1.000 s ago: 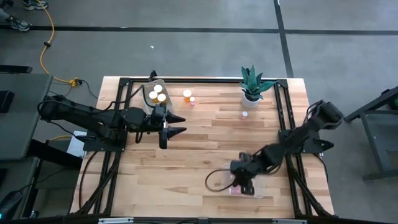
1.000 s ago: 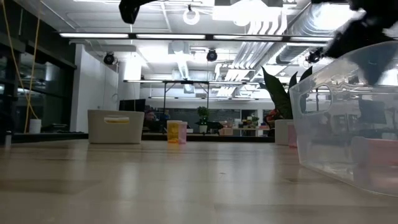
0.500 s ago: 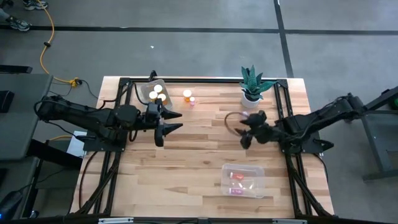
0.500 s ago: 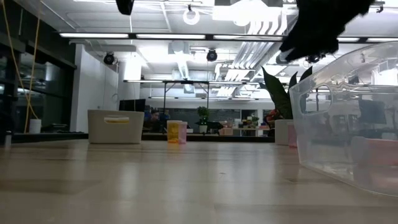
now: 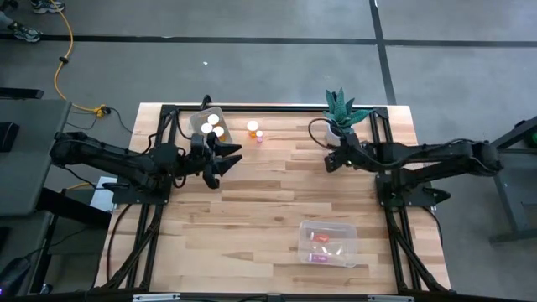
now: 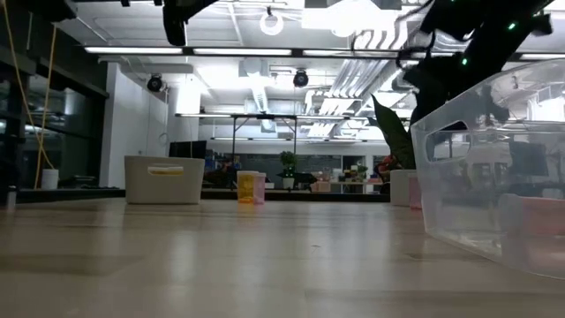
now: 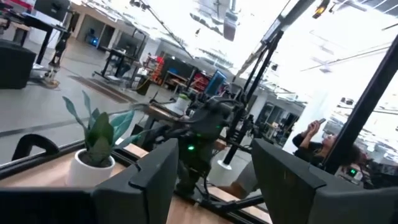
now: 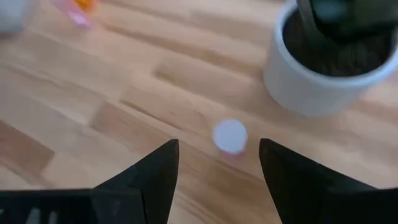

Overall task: Pick and place medicine bottles into bin by pill shape (circle, oval)
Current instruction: Put the small pink pill bottle into the transparent bin

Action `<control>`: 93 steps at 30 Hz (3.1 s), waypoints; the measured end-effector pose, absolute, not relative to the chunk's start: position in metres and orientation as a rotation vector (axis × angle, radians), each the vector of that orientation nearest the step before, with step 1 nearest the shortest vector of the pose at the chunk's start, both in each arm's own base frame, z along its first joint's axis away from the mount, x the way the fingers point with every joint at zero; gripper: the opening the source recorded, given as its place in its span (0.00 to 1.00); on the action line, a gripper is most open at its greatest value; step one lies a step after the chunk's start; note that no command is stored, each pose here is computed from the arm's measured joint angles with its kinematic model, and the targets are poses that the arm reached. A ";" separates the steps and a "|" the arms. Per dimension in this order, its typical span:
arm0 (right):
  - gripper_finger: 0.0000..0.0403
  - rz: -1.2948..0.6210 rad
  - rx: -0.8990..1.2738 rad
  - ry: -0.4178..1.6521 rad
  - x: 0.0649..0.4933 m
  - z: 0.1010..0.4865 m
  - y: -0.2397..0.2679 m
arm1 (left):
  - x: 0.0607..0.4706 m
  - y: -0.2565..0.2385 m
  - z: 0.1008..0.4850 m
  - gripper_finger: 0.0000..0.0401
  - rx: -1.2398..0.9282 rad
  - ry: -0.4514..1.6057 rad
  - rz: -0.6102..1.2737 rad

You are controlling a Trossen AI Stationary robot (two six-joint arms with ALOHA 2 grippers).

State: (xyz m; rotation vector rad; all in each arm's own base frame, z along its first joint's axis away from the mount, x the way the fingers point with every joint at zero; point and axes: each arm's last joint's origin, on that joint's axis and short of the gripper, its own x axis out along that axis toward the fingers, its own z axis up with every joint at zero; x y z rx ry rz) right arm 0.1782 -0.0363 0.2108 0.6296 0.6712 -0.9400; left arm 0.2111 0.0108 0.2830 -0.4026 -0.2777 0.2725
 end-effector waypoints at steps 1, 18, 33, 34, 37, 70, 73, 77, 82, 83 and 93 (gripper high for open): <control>0.54 -0.949 0.652 0.690 0.179 0.208 -0.041 | 0.211 0.011 0.283 0.48 -0.403 -0.278 0.272; 0.67 -1.015 0.710 0.754 0.199 0.182 -0.065 | 0.211 0.011 0.283 0.48 -0.400 -0.271 0.274; 0.67 -1.058 0.695 0.817 0.210 0.160 -0.069 | 0.211 0.011 0.283 0.48 -0.398 -0.271 0.275; 0.64 -1.062 0.701 0.814 0.210 0.160 -0.069 | 0.211 0.011 0.283 0.48 -0.394 -0.270 0.275; 0.53 -1.067 0.708 0.808 0.210 0.160 -0.069 | 0.211 0.011 0.283 0.48 -0.392 -0.270 0.275; 0.26 0.199 0.880 0.727 0.223 0.262 0.115 | 0.213 0.010 0.277 0.48 -0.382 -0.203 0.268; 0.26 0.139 0.752 0.958 0.226 0.255 0.131 | 0.213 0.010 0.276 0.48 -0.382 -0.202 0.269; 0.26 0.051 0.588 1.174 0.234 0.242 0.143 | 0.213 0.010 0.276 0.48 -0.382 -0.200 0.269; 0.27 0.053 0.506 1.292 0.247 0.221 0.156 | 0.213 0.010 0.276 0.48 -0.382 -0.200 0.269; 0.28 0.072 0.513 1.311 0.250 0.217 0.159 | 0.213 0.010 0.276 0.48 -0.382 -0.200 0.269; 0.43 0.132 0.488 1.395 0.256 0.199 0.165 | 0.213 0.010 0.275 0.48 -0.380 -0.189 0.271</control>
